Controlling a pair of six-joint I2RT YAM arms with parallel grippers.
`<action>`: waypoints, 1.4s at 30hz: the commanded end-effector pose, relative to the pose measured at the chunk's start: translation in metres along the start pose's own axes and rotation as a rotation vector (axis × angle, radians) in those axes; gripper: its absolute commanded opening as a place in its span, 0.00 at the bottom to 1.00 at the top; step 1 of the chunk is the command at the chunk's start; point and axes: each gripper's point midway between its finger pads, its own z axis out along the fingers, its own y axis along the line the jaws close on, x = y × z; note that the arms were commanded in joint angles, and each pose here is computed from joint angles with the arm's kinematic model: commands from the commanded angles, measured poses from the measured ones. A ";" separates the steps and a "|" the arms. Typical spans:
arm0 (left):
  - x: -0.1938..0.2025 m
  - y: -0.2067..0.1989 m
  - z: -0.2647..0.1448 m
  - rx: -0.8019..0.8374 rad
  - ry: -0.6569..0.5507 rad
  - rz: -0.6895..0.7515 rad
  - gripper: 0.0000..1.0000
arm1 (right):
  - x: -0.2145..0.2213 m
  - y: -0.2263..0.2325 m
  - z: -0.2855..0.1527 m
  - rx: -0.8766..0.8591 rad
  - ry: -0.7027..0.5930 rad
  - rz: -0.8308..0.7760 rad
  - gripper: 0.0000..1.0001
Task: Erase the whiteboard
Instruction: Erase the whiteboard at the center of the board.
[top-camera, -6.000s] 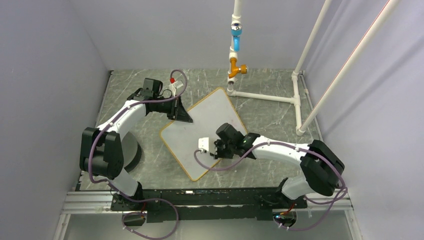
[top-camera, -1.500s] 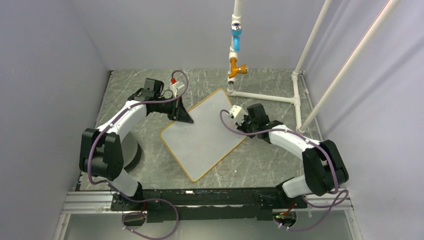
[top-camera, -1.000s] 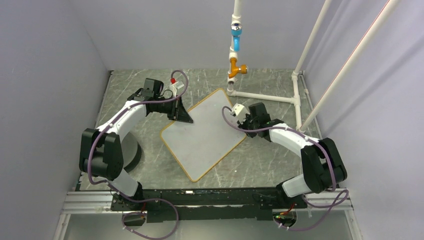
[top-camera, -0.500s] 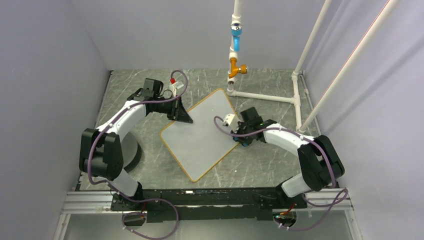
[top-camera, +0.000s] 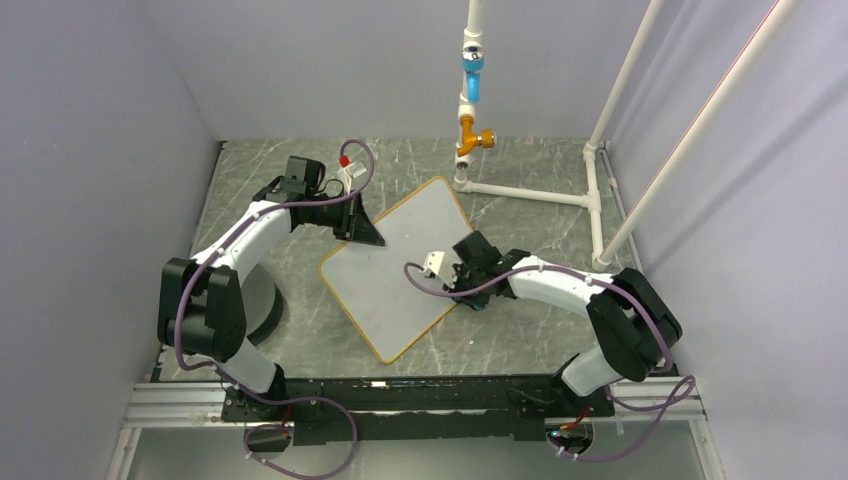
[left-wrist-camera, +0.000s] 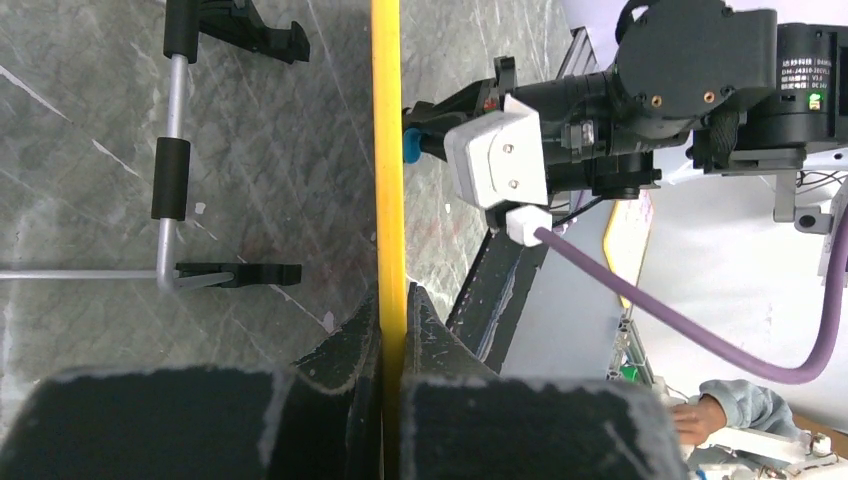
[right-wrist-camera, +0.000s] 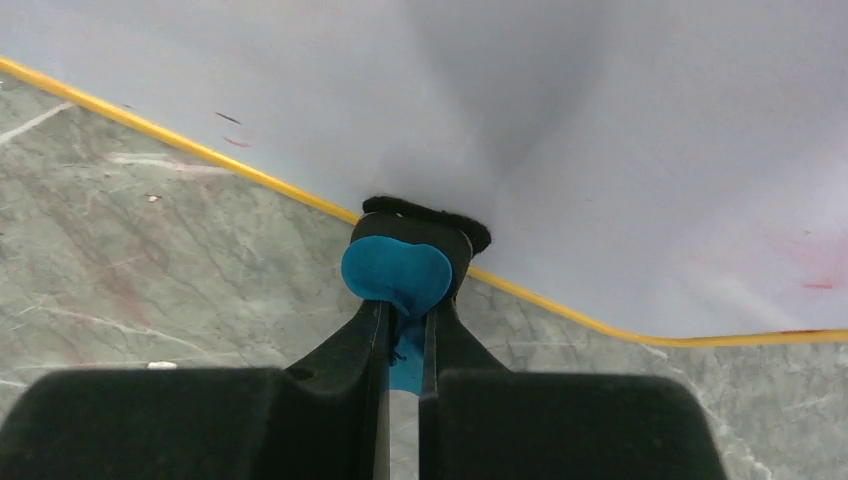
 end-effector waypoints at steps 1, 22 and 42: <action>-0.006 -0.057 -0.008 0.211 -0.008 0.140 0.00 | -0.036 -0.020 0.000 0.071 -0.112 -0.008 0.00; -0.003 -0.060 -0.005 0.226 0.004 0.142 0.00 | -0.068 -0.099 -0.038 0.313 -0.259 0.134 0.00; -0.001 -0.063 -0.005 0.232 0.010 0.153 0.00 | -0.054 -0.084 -0.033 0.194 -0.240 0.163 0.00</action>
